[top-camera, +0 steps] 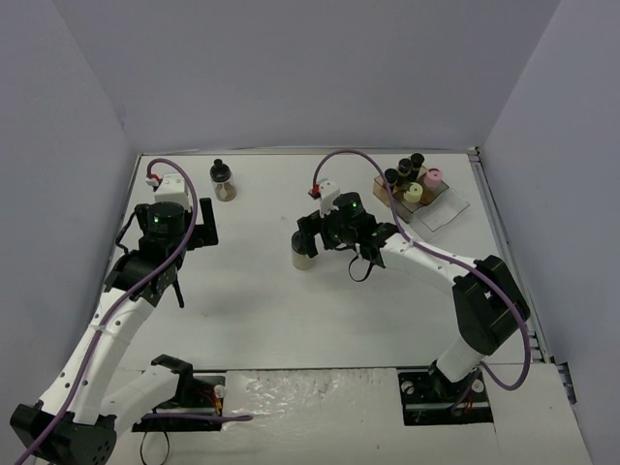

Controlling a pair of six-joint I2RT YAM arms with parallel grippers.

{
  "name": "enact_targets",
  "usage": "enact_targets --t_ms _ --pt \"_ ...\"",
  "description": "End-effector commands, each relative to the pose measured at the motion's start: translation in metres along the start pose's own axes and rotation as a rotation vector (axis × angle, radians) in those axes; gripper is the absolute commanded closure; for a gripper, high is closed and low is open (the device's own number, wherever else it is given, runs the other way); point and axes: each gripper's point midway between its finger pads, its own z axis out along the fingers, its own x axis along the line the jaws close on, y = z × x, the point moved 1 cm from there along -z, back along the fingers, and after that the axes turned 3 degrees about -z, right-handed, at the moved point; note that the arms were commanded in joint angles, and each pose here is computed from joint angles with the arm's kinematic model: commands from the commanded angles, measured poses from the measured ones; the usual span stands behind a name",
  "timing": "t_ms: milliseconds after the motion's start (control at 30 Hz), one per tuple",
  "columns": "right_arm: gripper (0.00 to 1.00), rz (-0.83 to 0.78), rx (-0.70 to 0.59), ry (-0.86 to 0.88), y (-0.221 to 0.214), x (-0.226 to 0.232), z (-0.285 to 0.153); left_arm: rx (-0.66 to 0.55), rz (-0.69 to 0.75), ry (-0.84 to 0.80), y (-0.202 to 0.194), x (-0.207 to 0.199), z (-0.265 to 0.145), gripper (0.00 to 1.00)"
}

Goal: Organize the condiment bottles

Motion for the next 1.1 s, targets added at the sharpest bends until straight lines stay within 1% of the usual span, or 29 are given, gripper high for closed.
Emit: enact_targets --t_ms 0,167,333,400,567,633,700,800,867,933,967,1033,1067 --pt "0.05 -0.085 -0.120 0.092 0.047 0.019 -0.001 -0.095 -0.024 0.004 0.029 0.001 -0.005 0.03" --pt "0.04 -0.147 -0.102 0.156 0.044 0.032 0.009 -0.096 -0.024 0.007 0.029 0.002 -0.005 0.03" --pt "0.04 -0.173 -0.058 0.145 0.036 0.030 0.025 -0.096 -0.021 0.016 0.029 0.003 -0.005 0.03" --pt "0.05 -0.178 -0.045 0.137 0.032 0.028 0.029 -0.097 -0.021 0.019 0.029 0.004 -0.005 0.03" --pt "0.14 -0.192 0.004 0.131 0.014 0.032 0.041 -0.099 -0.023 0.023 0.029 0.005 -0.005 0.03" --pt "0.19 -0.193 0.012 0.126 0.010 0.031 0.043 -0.094 -0.023 0.024 0.028 0.005 -0.004 0.03" --pt "0.28 -0.193 0.014 0.123 0.006 0.031 0.043 -0.095 -0.022 0.022 0.029 0.005 -0.004 0.03" --pt "0.39 -0.192 0.006 0.109 0.006 0.028 0.043 -0.096 -0.022 0.024 0.029 0.005 -0.004 0.03" --pt "0.53 -0.194 -0.009 0.074 0.010 0.023 0.040 -0.094 -0.022 0.025 0.028 0.006 -0.004 0.03" --pt "0.61 -0.193 -0.017 0.055 0.011 0.018 0.035 -0.093 -0.021 0.025 0.028 0.006 -0.004 0.03" --pt "0.68 -0.188 -0.021 0.041 0.013 0.015 0.032 -0.092 -0.021 0.025 0.028 0.006 -0.003 0.03" --pt "0.74 -0.174 -0.034 0.008 0.017 0.005 0.025 -0.091 -0.021 0.025 0.027 0.005 -0.003 0.03" --pt "0.79 -0.156 -0.042 -0.023 0.019 -0.004 0.020 -0.091 -0.020 0.024 0.027 0.005 -0.003 0.03"
